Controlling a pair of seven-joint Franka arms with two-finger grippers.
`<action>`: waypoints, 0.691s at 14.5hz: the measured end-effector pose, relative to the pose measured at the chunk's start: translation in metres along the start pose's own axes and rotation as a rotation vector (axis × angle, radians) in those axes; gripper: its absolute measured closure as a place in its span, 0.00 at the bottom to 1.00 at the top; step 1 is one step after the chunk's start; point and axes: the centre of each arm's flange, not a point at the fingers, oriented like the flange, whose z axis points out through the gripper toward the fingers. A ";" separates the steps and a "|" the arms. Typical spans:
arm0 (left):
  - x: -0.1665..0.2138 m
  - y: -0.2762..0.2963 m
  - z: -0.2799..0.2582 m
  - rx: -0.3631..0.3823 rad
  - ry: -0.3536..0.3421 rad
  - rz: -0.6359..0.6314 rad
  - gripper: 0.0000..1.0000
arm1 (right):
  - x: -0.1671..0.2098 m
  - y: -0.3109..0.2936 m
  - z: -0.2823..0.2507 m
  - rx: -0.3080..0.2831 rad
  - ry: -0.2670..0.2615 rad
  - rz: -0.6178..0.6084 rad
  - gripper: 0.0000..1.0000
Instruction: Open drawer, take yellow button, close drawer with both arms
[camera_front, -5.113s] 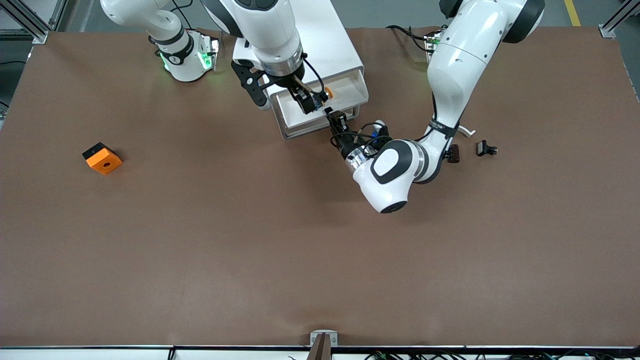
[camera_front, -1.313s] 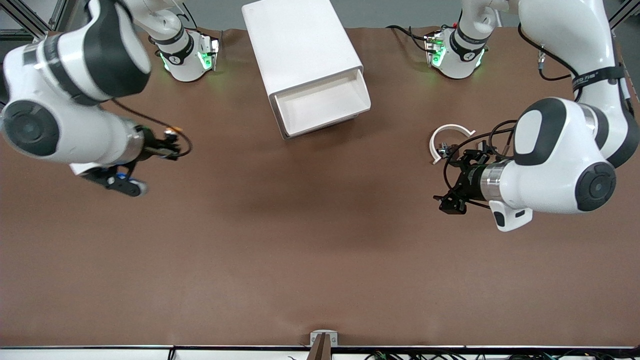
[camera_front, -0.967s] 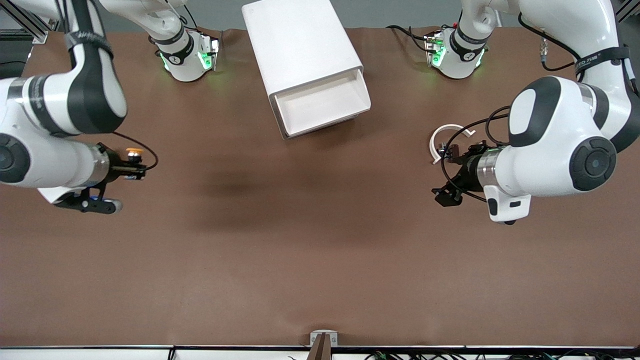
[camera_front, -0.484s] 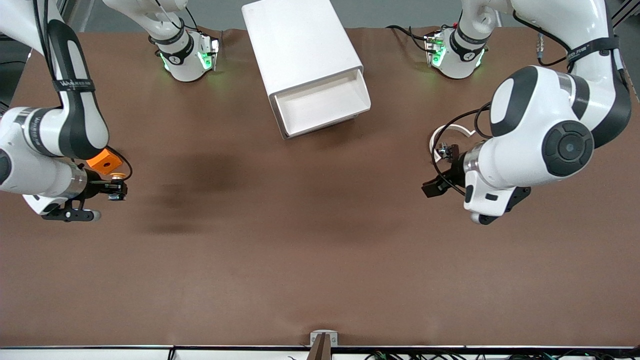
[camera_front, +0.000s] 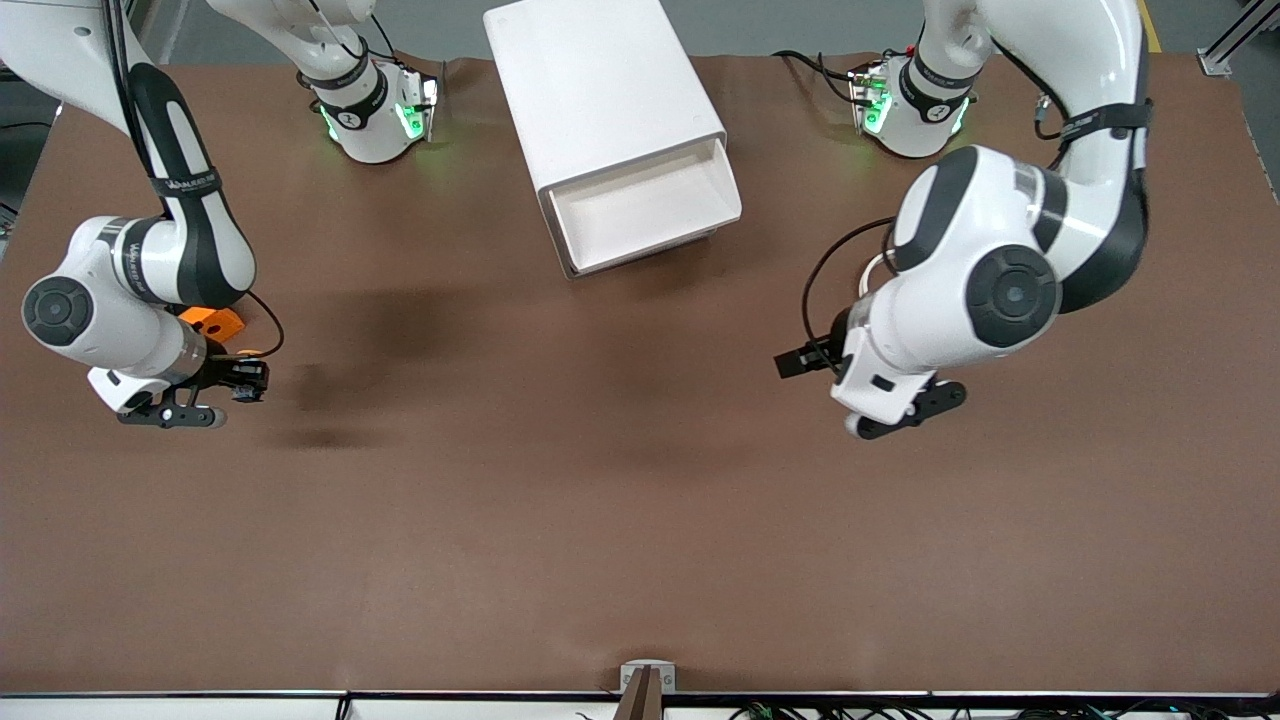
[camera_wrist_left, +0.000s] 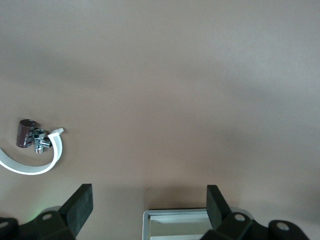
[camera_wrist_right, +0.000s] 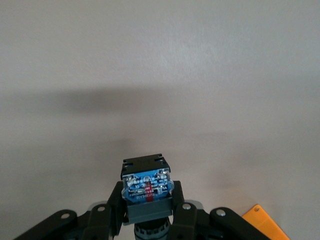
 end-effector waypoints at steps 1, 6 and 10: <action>-0.007 0.007 0.010 0.013 -0.004 0.019 0.00 | -0.005 0.001 0.008 0.001 -0.001 0.002 0.59; -0.061 0.025 0.068 -0.016 0.000 0.099 0.00 | -0.021 0.014 0.029 0.008 0.005 0.033 0.59; -0.118 0.030 0.112 0.001 -0.026 0.169 0.00 | -0.031 0.023 0.047 0.012 0.040 0.073 0.59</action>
